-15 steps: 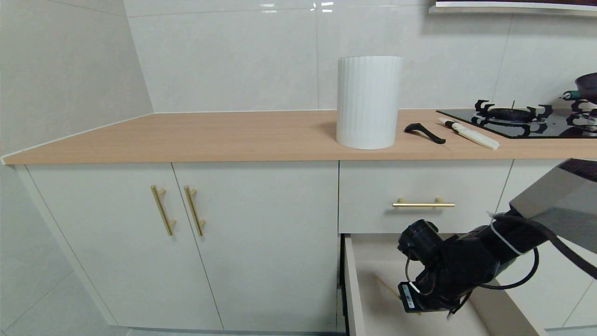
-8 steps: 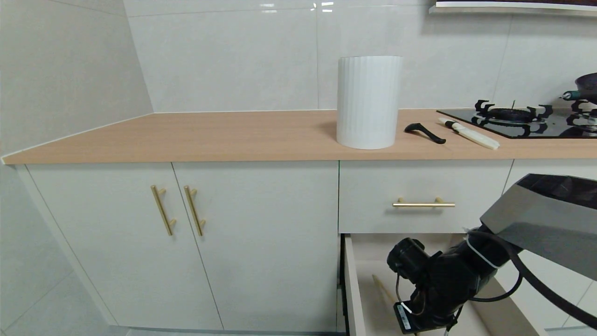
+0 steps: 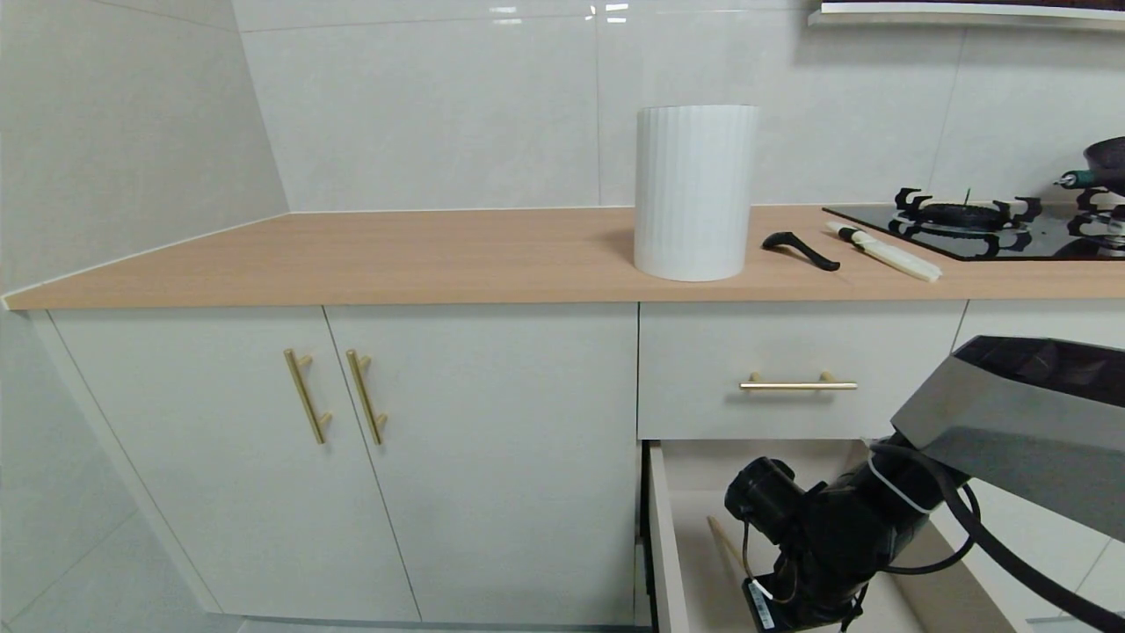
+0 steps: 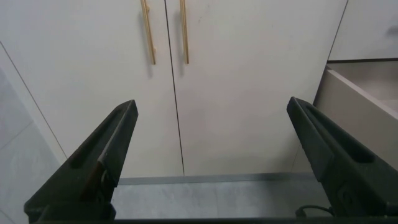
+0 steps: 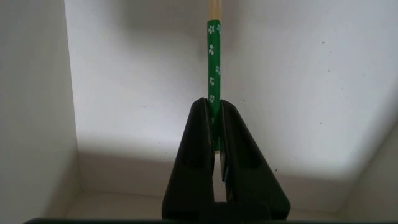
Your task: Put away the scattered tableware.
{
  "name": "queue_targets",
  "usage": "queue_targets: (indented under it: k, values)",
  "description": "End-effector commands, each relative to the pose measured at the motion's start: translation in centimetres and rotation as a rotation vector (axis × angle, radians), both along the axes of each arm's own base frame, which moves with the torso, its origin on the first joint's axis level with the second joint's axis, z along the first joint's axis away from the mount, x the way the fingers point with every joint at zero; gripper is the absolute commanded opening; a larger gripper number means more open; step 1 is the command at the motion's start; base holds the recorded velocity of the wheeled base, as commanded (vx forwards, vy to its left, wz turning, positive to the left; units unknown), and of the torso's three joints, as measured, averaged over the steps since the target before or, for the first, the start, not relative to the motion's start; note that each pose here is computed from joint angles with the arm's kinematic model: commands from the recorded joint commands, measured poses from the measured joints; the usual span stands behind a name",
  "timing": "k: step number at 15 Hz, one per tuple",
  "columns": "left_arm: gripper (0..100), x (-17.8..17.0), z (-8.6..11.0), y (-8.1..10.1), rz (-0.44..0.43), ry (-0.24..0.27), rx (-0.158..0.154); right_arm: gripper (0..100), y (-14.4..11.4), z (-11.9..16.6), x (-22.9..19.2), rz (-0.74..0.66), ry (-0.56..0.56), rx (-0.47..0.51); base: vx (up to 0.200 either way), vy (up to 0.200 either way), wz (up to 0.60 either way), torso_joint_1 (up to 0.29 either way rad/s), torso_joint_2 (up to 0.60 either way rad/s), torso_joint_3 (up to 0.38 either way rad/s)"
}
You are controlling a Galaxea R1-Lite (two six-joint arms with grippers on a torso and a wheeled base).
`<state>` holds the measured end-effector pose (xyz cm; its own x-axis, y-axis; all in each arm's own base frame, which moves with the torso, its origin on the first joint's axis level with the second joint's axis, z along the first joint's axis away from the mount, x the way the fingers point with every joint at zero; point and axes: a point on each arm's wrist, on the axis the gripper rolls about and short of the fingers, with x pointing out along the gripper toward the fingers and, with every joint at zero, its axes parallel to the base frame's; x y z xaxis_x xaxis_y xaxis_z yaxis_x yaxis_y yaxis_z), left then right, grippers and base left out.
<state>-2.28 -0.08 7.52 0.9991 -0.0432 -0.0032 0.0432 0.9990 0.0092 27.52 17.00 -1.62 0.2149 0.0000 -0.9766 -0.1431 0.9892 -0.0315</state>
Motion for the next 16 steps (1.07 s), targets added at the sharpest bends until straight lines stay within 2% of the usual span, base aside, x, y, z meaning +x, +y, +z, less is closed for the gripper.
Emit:
queue_targets:
  k: [1, 2, 3, 12, 13, 16]
  values:
    - [100, 0.0, 0.0, 0.0, 0.000, 0.000, 0.000, 0, 0.0, 0.1, 0.0, 0.000, -0.003, 0.001, 0.000, 0.000, 0.00, 0.000, 0.00, 0.000]
    - [100, 0.0, 0.0, 0.0, 0.000, 0.000, 0.000, 0, 0.0, 0.1, 0.0, 0.000, -0.003, 0.001, 0.000, 0.000, 0.00, 0.000, 0.00, 0.000]
    - [100, 0.0, 0.0, 0.0, 0.000, 0.000, 0.001, 100, 0.0, 0.1, 0.0, 0.000, -0.003, 0.001, 0.000, 0.000, 0.00, 0.000, 0.00, 0.000]
    - [100, 0.0, 0.0, 0.0, 0.000, 0.000, 0.000, 100, 0.0, 0.4, 0.0, 0.000, -0.009, 0.005, 0.000, 0.000, 0.00, 0.000, 0.00, 0.000]
    - [100, 0.0, 0.0, 0.0, 0.000, 0.000, 0.000, 100, -0.1, 1.2, -0.1, -0.001, -0.027, 0.011, 0.000, 0.000, 0.00, 0.000, 0.00, 0.000]
    - [100, 0.0, 0.0, 0.0, 0.000, 0.000, 0.000, 100, -1.5, 6.7, -0.5, -0.031, -0.160, 0.094, 0.000, 0.000, 0.00, 0.000, 0.00, 0.000]
